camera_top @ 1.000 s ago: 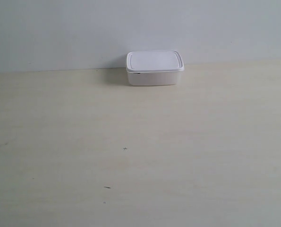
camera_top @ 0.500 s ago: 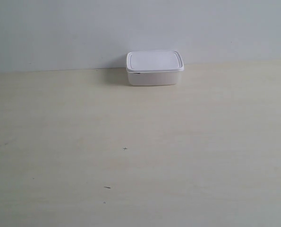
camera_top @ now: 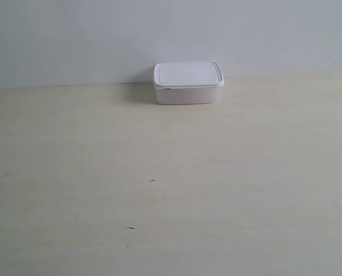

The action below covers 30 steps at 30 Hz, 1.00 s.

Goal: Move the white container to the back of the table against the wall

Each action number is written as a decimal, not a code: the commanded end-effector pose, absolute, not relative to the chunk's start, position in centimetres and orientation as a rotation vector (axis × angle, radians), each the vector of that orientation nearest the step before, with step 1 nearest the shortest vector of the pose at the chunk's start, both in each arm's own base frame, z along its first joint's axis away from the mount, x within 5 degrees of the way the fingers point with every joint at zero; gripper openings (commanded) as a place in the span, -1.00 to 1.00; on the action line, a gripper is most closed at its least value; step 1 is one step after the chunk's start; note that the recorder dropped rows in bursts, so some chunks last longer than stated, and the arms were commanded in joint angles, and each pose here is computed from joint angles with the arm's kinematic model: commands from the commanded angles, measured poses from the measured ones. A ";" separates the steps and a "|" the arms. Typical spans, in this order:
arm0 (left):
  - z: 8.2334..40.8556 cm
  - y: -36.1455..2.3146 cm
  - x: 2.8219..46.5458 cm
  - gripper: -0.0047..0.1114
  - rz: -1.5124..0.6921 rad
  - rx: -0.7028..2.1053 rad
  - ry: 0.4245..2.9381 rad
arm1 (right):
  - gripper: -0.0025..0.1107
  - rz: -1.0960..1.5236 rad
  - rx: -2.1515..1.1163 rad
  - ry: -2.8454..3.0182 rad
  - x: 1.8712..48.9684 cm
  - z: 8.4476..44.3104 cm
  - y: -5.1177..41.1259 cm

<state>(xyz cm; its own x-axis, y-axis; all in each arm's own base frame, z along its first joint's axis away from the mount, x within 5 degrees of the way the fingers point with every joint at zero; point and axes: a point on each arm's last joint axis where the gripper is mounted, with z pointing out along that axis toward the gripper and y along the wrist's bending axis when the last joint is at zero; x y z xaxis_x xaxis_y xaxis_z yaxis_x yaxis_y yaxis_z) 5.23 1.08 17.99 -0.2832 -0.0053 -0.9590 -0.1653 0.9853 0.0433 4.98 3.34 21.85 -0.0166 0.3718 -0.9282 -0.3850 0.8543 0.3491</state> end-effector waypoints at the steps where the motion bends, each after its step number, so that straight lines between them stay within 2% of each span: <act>1: 18.1 1.1 5.2 -0.92 0.148 -0.131 1.844 | -0.96 0.507 -0.092 1.465 5.0 21.6 3.2; 6: 18.1 1.1 5.2 -0.92 0.148 -0.131 1.844 | -0.96 0.354 -0.188 1.487 5.1 21.3 3.0; 10: 18.1 1.1 5.2 -0.92 0.148 -0.131 1.844 | -0.96 0.273 -0.080 1.491 5.4 21.3 1.9; 24: 18.1 1.1 5.2 -0.92 0.148 -0.131 1.844 | -0.96 0.440 0.377 1.451 5.6 21.3 0.1; 30: 18.1 1.1 5.2 -0.92 0.148 -0.131 1.844 | -0.96 0.341 0.386 1.474 5.6 21.0 -0.5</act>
